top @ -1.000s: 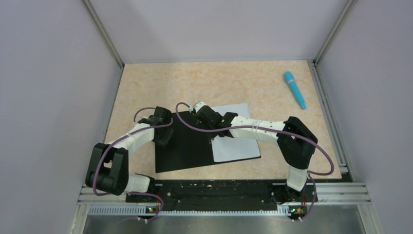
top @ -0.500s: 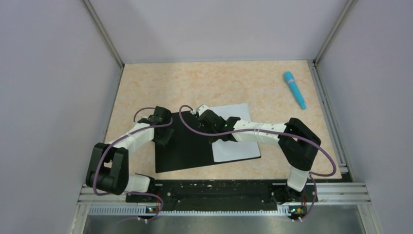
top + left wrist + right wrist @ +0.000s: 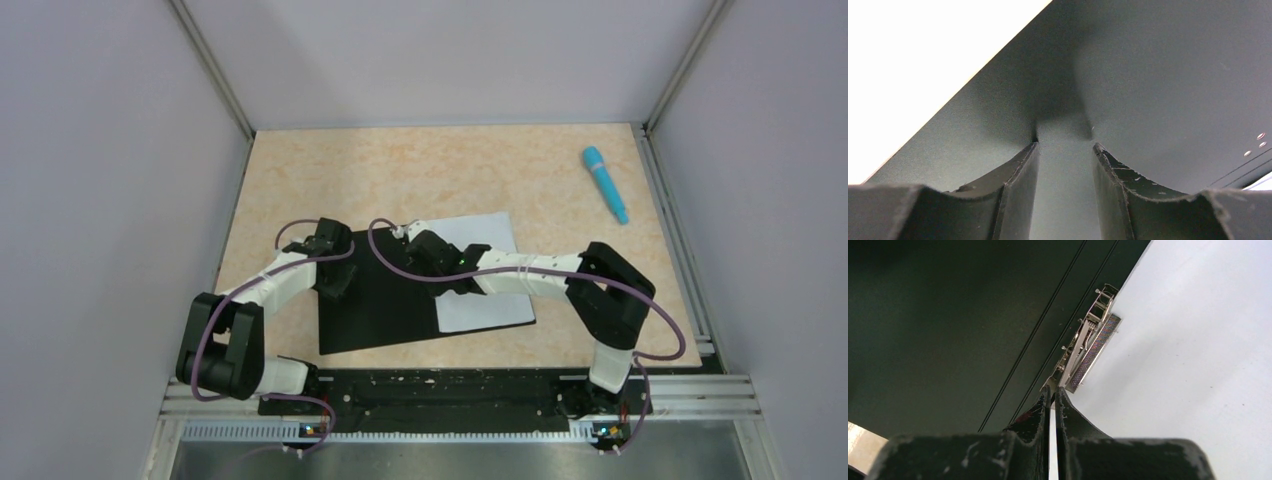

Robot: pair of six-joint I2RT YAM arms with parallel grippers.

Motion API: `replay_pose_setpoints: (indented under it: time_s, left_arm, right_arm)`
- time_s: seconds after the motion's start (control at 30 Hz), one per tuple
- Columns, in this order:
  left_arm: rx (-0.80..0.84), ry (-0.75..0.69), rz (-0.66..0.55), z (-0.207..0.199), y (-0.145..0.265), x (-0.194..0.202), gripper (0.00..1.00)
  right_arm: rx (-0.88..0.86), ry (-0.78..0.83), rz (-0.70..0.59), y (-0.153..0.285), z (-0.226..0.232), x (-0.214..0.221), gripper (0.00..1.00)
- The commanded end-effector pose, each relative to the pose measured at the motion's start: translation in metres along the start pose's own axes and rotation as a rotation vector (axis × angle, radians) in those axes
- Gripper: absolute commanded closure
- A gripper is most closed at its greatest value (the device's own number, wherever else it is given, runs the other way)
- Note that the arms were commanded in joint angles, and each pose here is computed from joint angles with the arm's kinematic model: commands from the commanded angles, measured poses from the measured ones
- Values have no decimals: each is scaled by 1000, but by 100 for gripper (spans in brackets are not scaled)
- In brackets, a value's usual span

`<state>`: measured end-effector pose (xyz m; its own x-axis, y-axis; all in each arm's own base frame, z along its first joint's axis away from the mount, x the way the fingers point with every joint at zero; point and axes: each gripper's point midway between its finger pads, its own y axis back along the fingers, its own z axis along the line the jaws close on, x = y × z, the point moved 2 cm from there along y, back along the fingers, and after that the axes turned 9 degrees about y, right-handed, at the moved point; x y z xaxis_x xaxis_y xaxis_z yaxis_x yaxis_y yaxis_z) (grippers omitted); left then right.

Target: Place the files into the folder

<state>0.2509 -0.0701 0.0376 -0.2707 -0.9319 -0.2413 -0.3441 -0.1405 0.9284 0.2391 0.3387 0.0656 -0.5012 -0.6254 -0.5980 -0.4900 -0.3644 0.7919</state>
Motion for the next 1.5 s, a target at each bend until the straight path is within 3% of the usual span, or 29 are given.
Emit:
replay_pose_setpoints:
  time_s: [0.0,0.47,0.8,1.47]
  left_arm:
    - [-82,-37,64,28,-19,16,52]
    - [-12,-106,63,21,-18,15,52]
    - [13,-117,80,19,-20,18,52]
    - [33,-123,81,15,-20,19,52]
  right_arm:
    - [46,43,279,-19,-5,84,100]
    - [45,-36,361,-40,-18,103,100]
    - [-82,-132,276,-47,-6,62,100]
    - [-103,-195,177,-39,-12,13,100]
